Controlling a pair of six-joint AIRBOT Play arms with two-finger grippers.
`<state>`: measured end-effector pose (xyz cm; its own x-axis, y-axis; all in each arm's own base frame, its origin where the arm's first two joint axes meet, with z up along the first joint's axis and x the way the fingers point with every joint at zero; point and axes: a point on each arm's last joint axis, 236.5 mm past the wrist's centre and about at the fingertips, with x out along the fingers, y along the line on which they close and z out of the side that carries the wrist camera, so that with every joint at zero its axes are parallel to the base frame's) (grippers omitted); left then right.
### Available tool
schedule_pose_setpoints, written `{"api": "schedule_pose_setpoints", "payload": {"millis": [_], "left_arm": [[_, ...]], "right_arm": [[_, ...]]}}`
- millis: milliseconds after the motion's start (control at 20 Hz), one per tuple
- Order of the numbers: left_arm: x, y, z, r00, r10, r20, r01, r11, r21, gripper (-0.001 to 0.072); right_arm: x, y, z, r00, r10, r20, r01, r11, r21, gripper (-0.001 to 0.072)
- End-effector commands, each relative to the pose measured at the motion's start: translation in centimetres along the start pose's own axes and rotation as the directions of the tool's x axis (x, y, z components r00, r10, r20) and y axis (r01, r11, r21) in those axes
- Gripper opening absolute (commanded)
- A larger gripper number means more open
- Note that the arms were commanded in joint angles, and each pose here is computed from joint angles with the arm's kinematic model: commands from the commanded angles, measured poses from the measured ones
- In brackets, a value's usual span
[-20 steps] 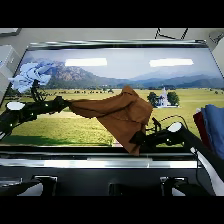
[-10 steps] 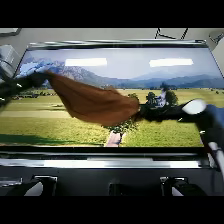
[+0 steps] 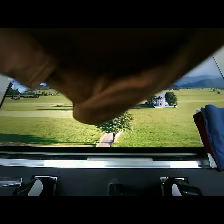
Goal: Fold the clothes and pants, and hang the long-sleeved shirts on hangers.
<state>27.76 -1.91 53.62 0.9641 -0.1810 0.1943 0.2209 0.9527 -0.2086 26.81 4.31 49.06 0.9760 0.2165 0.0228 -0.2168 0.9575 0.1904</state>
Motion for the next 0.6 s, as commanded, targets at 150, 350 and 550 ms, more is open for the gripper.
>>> {"api": "schedule_pose_setpoints", "payload": {"millis": [150,350,550], "left_arm": [[-3.1,1.3,-5.4,0.960,0.127,-0.249,-0.130,0.991,0.005,0.0024],[-1.6,6.1,-20.2,0.798,0.054,-0.600,-0.210,0.958,-0.193,0.0024],[3.9,9.3,-33.8,0.790,-0.023,-0.612,-0.277,0.878,-0.390,0.0024]], "right_arm": [[0.0,-2.8,-3.1,0.981,-0.112,-0.156,0.106,0.993,-0.045,0.0039],[5.6,-6.7,-18.9,0.748,-0.014,-0.664,0.110,0.988,0.104,0.0039],[15.2,-11.3,-31.4,0.689,0.114,-0.716,0.211,0.913,0.349,0.0040]]}}
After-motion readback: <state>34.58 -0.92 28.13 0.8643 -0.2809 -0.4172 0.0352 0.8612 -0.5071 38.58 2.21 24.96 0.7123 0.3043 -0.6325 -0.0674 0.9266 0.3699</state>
